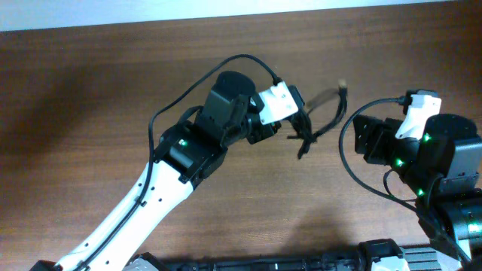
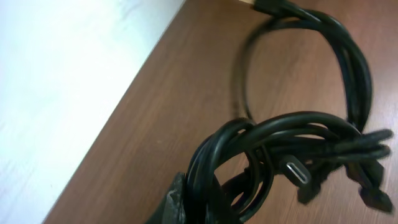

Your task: Untangle cables

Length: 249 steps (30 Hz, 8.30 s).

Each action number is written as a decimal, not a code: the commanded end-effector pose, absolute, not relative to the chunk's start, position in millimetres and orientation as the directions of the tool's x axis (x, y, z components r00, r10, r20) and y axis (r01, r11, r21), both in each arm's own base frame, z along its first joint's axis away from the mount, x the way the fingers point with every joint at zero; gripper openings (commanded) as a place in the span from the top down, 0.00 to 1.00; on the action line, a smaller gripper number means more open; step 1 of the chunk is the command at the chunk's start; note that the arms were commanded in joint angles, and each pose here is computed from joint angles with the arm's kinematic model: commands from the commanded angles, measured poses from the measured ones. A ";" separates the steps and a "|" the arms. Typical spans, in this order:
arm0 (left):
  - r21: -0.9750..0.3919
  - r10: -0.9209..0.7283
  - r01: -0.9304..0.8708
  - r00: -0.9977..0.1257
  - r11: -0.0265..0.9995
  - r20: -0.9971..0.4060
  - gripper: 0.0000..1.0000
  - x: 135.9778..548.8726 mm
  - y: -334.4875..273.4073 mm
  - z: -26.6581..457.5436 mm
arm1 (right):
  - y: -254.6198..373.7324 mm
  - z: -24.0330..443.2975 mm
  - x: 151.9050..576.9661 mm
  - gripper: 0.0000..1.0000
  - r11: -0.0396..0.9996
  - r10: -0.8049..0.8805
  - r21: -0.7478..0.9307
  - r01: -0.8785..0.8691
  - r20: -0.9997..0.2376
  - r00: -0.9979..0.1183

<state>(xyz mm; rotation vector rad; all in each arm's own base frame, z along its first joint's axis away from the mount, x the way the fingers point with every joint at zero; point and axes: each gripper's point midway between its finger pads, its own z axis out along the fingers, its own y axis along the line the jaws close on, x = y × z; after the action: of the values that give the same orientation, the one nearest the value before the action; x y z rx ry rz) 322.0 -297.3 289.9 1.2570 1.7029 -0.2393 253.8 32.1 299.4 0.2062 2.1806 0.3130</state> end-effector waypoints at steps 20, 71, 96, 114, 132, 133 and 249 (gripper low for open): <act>0.287 0.518 0.829 -0.003 0.480 -0.856 1.00 292.5 -325.2 320.9 | 91.2 311.3 241.3 0.30 0.825 -0.271 0.024 -0.564 -0.859 -0.434; 0.230 0.351 0.932 0.124 0.279 -0.928 1.00 234.5 -336.5 371.2 | 123.3 357.6 278.4 0.37 0.688 -0.282 -0.103 -0.718 -0.950 -0.133; 0.282 0.324 0.889 0.164 0.360 -0.932 1.00 237.7 -311.1 399.0 | 134.5 348.8 262.3 0.73 0.522 -0.433 -0.301 -0.798 -0.900 0.056; 0.241 0.321 0.921 0.139 0.307 -0.937 1.00 228.2 -302.1 395.0 | 109.0 356.7 290.8 0.96 0.737 -0.338 -0.186 -0.650 -0.934 -0.116; 0.210 0.360 0.930 0.093 0.302 -0.928 0.01 225.6 -299.0 381.1 | 59.4 374.3 321.5 0.96 0.950 0.092 0.170 -0.260 -0.953 -0.289; 0.194 0.357 0.926 0.071 0.323 -0.931 0.01 228.1 -297.9 381.1 | 59.4 374.5 321.5 0.96 0.949 0.102 0.180 -0.257 -0.951 -0.291; 0.180 0.147 0.969 0.156 0.170 -0.977 1.00 215.5 -278.4 430.2 | 132.9 414.3 283.6 0.13 0.691 -0.006 0.076 -0.719 -0.994 -0.110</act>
<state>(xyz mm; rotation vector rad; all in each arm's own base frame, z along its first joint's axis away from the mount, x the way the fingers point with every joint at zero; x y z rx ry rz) 230.5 -272.7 424.8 1.1861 1.3295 -0.8242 287.5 127.1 410.4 -0.5718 1.5979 0.6317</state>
